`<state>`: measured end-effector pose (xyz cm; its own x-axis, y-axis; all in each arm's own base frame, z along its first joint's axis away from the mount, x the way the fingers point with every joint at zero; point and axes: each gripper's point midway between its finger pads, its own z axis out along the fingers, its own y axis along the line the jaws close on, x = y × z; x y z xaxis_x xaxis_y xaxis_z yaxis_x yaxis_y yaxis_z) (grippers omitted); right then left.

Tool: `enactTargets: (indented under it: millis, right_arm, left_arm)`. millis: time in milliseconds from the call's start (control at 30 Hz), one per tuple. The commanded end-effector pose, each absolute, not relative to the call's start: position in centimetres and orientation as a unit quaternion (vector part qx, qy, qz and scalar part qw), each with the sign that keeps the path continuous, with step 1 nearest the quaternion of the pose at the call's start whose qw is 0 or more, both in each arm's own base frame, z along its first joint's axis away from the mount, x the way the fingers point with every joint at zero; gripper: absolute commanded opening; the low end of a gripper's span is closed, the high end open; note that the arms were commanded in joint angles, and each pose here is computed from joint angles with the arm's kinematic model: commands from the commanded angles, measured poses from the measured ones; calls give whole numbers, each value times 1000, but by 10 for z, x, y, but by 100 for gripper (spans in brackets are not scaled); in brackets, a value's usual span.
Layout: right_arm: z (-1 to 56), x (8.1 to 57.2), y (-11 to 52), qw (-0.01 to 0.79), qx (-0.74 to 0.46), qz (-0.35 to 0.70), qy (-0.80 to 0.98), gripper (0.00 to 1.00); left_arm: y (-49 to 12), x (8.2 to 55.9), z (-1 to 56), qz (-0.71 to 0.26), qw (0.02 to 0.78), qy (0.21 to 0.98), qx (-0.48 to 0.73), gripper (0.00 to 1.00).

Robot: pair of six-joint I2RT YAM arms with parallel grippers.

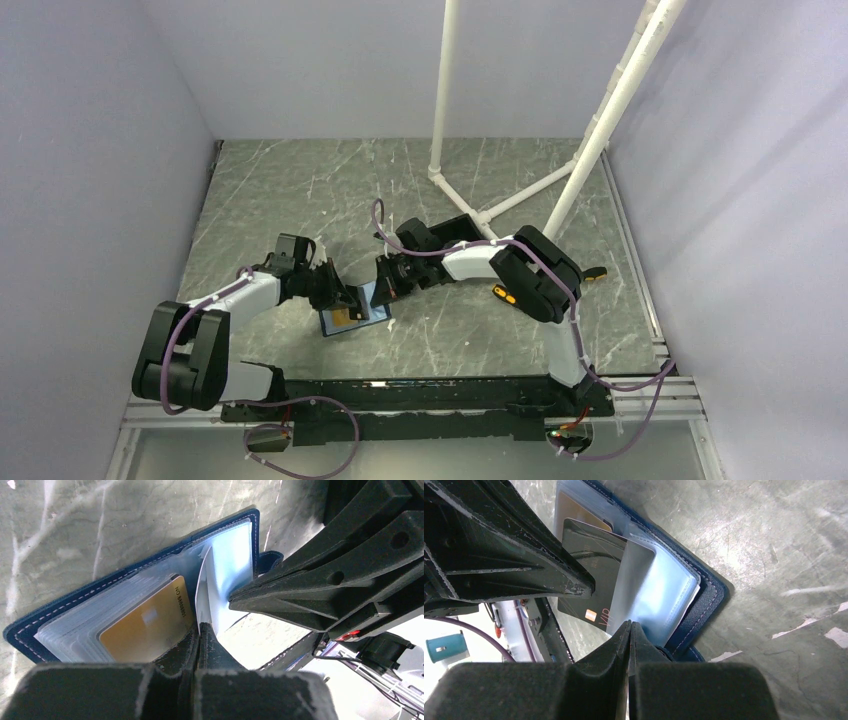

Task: Put the credit cards into the card holder
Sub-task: Insert the credit card into the card holder.

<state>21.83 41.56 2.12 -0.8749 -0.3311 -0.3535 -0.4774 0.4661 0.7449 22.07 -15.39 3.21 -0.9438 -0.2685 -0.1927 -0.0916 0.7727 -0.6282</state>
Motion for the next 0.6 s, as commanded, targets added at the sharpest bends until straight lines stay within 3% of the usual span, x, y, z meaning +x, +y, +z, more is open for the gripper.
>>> enactTargets:
  millis: [0,133,367,500,567]
  right_arm:
    - [-9,227,401,90,-229,407,879,4]
    - [7,235,397,110,-229,394,883,7]
    - [15,239,384,120,-243,353,896,12]
    - [15,238,383,119,-242,355,895,12]
    - [16,237,383,120,-240,355,895,12]
  left_arm:
    - [-149,219,20,-303,135,938,-105,0]
    - [-142,215,16,-275,108,948,-120,4]
    - [-139,212,19,-257,92,949,-156,43]
    - [-135,211,26,-241,97,952,-163,56]
    - [-133,209,28,-231,100,953,-167,57]
